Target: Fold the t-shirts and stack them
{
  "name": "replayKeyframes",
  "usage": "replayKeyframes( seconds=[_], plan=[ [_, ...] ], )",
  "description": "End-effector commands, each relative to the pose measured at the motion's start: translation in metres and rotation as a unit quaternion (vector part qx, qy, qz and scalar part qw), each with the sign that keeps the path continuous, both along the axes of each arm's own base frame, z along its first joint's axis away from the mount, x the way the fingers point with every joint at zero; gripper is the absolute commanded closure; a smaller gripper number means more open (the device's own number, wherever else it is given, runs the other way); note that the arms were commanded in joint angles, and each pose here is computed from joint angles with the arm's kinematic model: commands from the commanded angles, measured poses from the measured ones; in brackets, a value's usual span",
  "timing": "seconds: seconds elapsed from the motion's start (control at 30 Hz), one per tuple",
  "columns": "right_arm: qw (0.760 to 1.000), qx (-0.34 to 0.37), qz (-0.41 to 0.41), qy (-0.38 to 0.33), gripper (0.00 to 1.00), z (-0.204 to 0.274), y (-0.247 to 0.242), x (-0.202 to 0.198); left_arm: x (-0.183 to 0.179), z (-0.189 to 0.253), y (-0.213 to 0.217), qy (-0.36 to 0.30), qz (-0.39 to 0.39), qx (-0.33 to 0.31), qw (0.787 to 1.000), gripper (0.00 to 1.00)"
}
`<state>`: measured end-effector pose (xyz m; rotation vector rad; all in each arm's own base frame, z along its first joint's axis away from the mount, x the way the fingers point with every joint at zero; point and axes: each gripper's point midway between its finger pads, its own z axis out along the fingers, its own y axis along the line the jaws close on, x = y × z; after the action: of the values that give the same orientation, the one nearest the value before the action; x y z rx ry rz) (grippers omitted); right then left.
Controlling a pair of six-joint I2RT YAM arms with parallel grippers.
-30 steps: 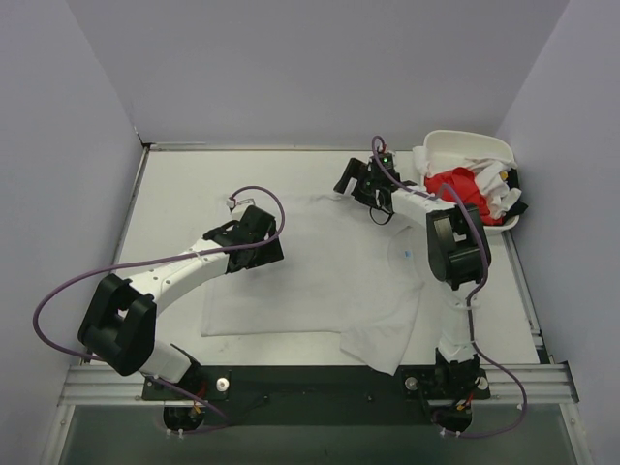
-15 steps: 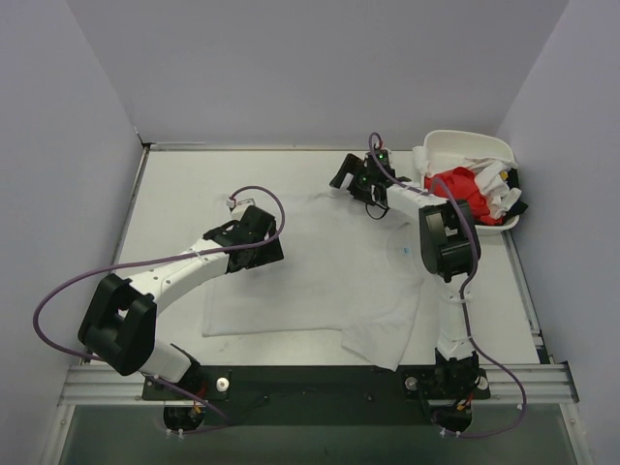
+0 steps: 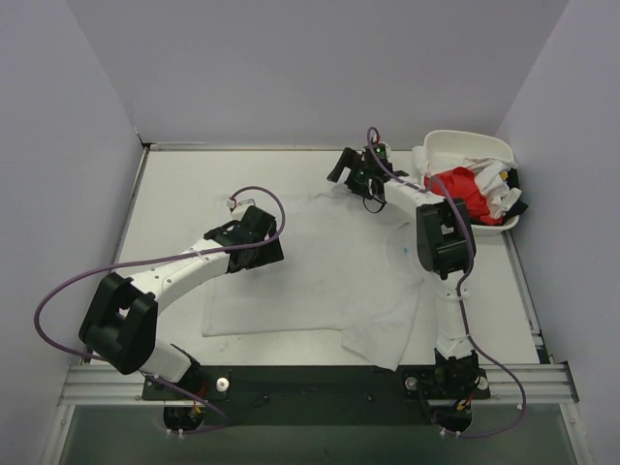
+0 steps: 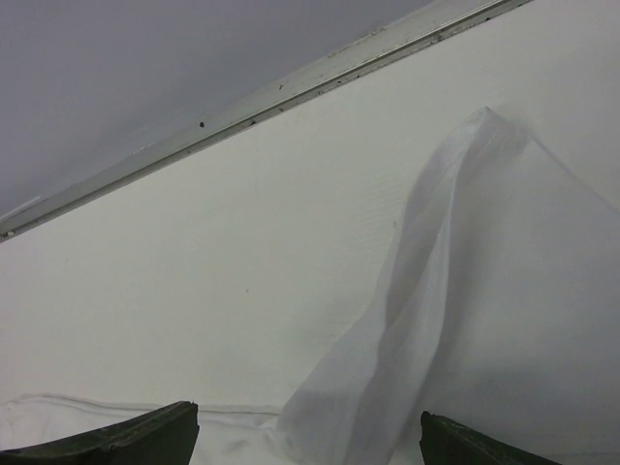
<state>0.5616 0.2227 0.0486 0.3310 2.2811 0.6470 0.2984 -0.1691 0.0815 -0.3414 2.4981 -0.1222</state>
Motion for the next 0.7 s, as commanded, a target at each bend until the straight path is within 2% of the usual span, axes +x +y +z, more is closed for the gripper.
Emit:
replayKeyframes(
  seconds=[0.0, 0.27, 0.67],
  plan=[
    [1.0, 0.0, 0.011, -0.015, 0.0, 0.013, 0.01, 0.01, 0.009, 0.005, 0.0, -0.015, 0.005, -0.001, 1.0, 0.03],
    [1.0, 0.009, 0.013, -0.023, 0.0, 0.013, 0.023, 0.024, 0.008, 0.006, 0.001, -0.016, 0.007, 0.002, 1.0, 0.03],
    [0.992, 0.07, 0.016, -0.108, 0.0, 0.055, 0.06, 0.068, 0.007, 0.001, 0.001, -0.011, 0.006, 0.003, 1.0, 0.02]
  ],
)
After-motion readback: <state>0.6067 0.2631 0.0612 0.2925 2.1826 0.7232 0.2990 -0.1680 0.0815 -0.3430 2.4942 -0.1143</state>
